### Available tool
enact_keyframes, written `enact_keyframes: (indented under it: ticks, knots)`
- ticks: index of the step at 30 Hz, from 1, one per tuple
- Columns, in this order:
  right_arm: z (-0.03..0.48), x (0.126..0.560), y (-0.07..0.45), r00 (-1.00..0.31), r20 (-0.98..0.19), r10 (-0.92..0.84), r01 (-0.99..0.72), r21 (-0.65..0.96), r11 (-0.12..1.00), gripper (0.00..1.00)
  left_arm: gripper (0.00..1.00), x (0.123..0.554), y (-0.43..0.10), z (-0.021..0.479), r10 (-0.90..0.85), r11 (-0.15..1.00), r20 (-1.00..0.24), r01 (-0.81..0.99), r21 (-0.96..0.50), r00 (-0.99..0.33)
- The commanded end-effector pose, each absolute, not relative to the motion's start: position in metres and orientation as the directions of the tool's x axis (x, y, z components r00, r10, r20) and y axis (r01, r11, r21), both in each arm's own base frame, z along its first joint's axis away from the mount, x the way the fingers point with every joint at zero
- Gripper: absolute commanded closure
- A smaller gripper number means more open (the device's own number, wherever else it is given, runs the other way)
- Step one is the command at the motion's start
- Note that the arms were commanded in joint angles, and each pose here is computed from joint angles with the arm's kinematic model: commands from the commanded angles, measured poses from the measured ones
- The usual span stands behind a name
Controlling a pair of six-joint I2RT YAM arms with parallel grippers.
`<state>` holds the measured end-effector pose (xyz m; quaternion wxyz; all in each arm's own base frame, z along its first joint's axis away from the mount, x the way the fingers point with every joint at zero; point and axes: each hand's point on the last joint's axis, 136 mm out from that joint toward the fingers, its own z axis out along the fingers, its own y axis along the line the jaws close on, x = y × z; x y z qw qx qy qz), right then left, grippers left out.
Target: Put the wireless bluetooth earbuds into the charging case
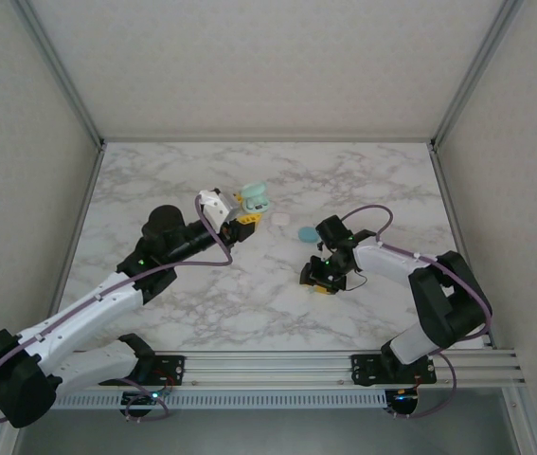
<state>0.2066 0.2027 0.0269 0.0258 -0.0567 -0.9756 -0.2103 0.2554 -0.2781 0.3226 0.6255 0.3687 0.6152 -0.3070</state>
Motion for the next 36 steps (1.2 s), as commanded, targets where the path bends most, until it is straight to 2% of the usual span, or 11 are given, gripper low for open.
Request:
enact_keyframes:
  ticks: [1, 24, 36]
  knots:
    - [0.027, 0.207, 0.208, -0.994, 0.076, 0.073, 0.098, 0.418, 0.903, 0.56, 0.79, 0.254, -0.281, 0.335, 0.051, 0.533, -0.996, 0.842, 0.087, 0.071]
    - [0.021, 0.211, 0.218, -0.996, 0.07, 0.062, 0.085, 0.402, 0.912, 0.58, 0.79, 0.253, -0.281, 0.332, 0.059, 0.532, -0.996, 0.842, 0.085, 0.063]
    - [0.045, 0.221, 0.239, -1.0, 0.02, 0.01, 0.017, 0.442, 0.897, 0.59, 0.79, 0.254, -0.28, 0.331, 0.059, 0.536, -0.996, 0.84, 0.083, 0.061]
